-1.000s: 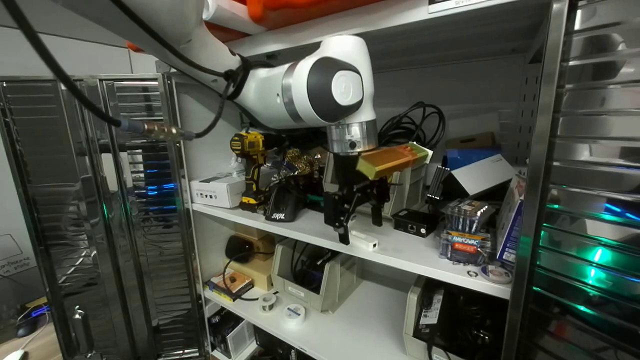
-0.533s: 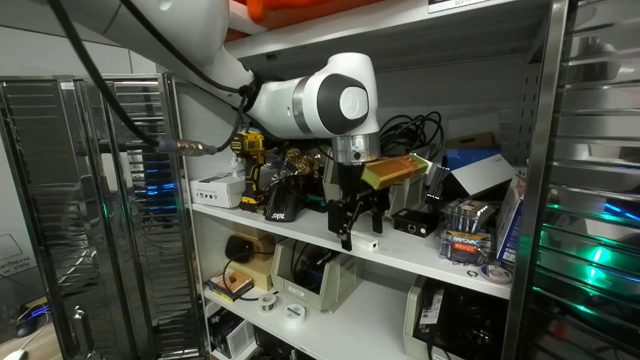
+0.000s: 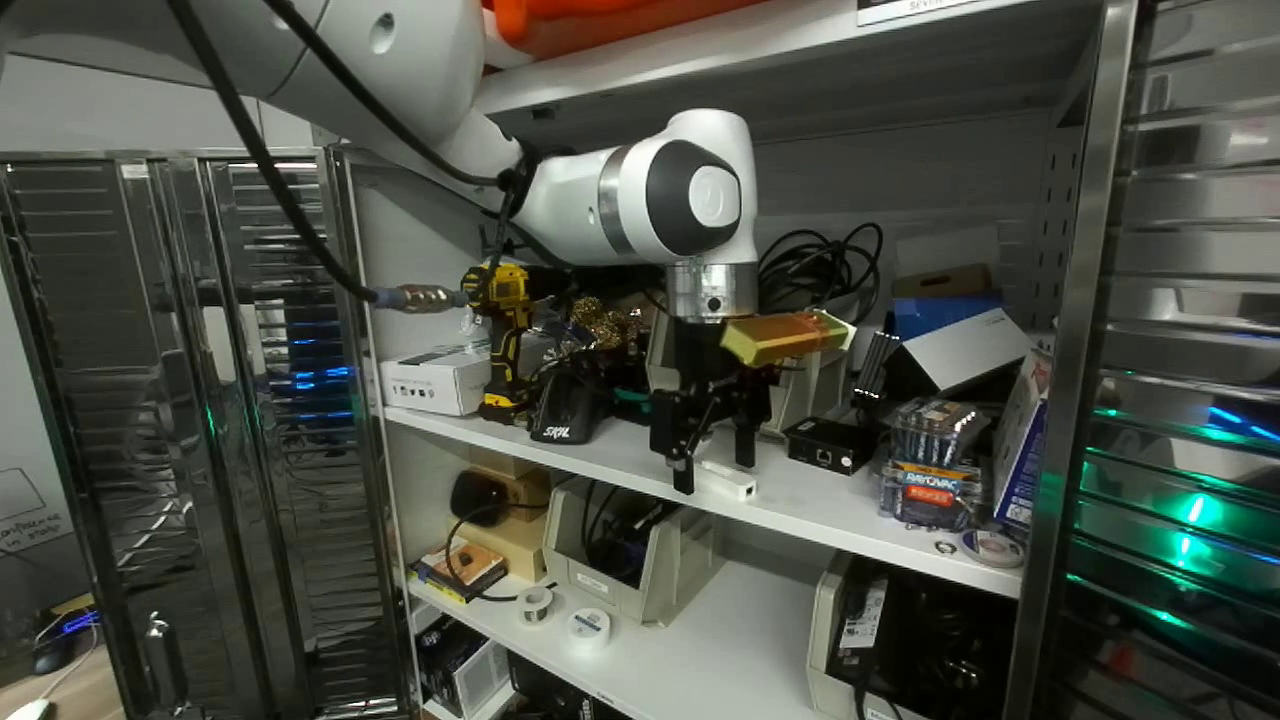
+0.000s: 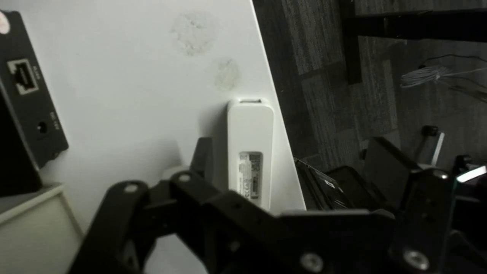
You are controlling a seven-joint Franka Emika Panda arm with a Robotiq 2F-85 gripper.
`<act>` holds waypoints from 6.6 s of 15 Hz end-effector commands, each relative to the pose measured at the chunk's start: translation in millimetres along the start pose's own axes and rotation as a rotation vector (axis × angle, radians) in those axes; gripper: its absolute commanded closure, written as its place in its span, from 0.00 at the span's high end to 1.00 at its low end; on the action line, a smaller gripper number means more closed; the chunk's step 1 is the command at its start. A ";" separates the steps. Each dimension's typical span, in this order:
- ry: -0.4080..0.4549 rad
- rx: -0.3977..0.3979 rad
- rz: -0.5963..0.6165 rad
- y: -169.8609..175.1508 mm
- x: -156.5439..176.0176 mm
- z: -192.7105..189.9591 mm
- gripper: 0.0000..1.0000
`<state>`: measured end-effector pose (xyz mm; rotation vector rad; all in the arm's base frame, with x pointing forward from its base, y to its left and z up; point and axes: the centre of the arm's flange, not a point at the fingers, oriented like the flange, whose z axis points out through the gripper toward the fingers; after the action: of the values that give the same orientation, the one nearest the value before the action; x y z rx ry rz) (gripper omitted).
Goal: Put the white cable in the storage box
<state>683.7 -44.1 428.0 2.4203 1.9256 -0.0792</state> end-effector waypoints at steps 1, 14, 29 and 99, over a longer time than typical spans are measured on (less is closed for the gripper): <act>-0.001 0.032 0.012 18.9 1.6 -4.9 1.00; -0.001 0.046 0.013 28.7 2.3 -1.1 0.42; 0.054 -0.164 0.156 -50.0 -24.7 -26.8 0.16; 0.855 -0.508 1.482 -116.7 -4.7 -79.5 1.00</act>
<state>633.9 -15.7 489.4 2.7581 -0.2827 1.5321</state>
